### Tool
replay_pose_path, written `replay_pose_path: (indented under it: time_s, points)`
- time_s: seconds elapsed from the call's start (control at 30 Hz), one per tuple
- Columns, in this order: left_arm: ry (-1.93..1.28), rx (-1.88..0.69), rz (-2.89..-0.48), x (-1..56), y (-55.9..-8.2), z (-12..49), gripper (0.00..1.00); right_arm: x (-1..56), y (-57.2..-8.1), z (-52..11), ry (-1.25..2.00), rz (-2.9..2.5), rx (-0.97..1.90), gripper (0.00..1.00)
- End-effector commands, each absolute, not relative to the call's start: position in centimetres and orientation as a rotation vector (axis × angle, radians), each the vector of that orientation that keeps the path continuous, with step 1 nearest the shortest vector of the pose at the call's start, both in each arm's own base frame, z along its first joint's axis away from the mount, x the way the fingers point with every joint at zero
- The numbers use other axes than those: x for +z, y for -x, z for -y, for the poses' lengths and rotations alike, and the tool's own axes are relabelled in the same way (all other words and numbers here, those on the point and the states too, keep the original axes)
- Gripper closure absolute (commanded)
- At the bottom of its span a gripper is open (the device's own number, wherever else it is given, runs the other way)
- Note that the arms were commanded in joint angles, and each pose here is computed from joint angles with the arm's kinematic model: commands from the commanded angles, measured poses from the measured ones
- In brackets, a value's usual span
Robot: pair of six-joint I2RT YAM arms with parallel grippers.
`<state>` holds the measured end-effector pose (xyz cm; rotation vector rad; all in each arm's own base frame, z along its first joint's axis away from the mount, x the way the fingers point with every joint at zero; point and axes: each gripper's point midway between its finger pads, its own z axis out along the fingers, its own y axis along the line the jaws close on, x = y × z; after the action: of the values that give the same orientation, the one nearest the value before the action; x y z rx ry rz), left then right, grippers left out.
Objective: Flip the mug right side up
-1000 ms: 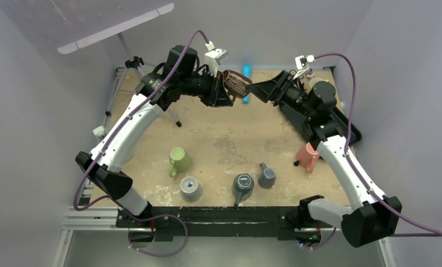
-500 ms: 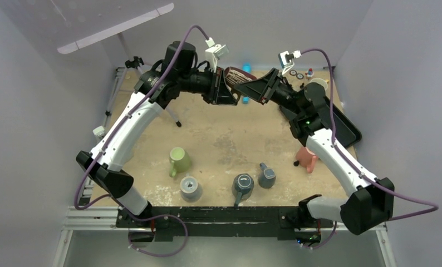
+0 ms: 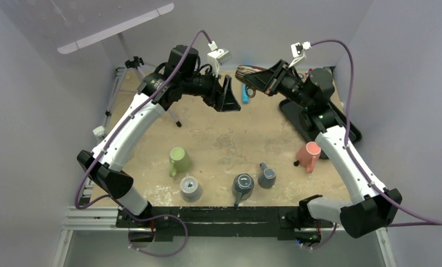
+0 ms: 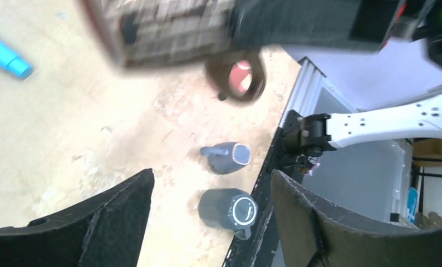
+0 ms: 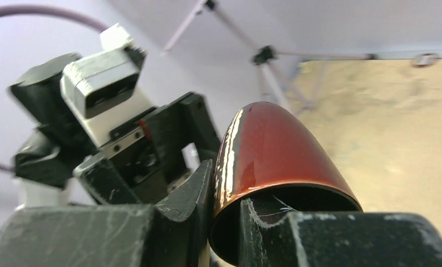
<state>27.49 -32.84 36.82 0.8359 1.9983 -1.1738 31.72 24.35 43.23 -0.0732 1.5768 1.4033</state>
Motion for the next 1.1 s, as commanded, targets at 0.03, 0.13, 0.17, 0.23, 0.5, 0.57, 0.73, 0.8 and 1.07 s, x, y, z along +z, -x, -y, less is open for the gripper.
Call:
replay_pose_path:
  time_s: [0.03,0.13,0.17,0.23,0.5,0.57,0.73,0.8,1.07]
  points:
    - [-0.847,-0.934,-1.993,35.4,-29.4,30.4,0.17,40.7,-35.6,-17.4,-0.015,-1.704,0.949,1.0]
    - [-0.851,-0.865,-2.014,34.4,-29.6,29.6,0.16,37.6,-38.2,-13.1,-0.05,-1.829,0.688,1.0]
    - [-0.852,-0.836,-2.022,34.1,-29.7,29.2,0.16,36.2,-39.2,-11.5,-0.056,-1.893,0.563,1.0]
    - [-0.863,-0.772,-2.034,33.6,-30.0,28.4,0.16,33.1,-41.0,-8.4,-0.041,-2.033,0.303,1.0]
    - [-0.962,-0.748,-2.072,30.9,-28.0,27.0,0.15,24.4,-46.0,-1.3,0.129,-2.354,-0.154,1.0]
    - [-0.979,-0.748,-2.08,30.0,-27.4,26.7,0.15,21.5,-47.0,0.1,0.123,-2.437,-0.19,1.0]
    - [-1.008,-0.761,-2.118,28.2,-26.5,26.3,0.15,16.2,-48.9,1.5,0.097,-2.524,-0.167,1.0]
    - [-1.015,-0.768,-2.13,27.5,-26.2,26.2,0.15,14.6,-49.3,1.9,0.092,-2.558,-0.187,1.0]
    - [-1.033,-0.748,-2.168,26.0,-26.3,26.0,0.15,11.1,-51.3,2.8,0.065,-2.59,-0.115,1.0]
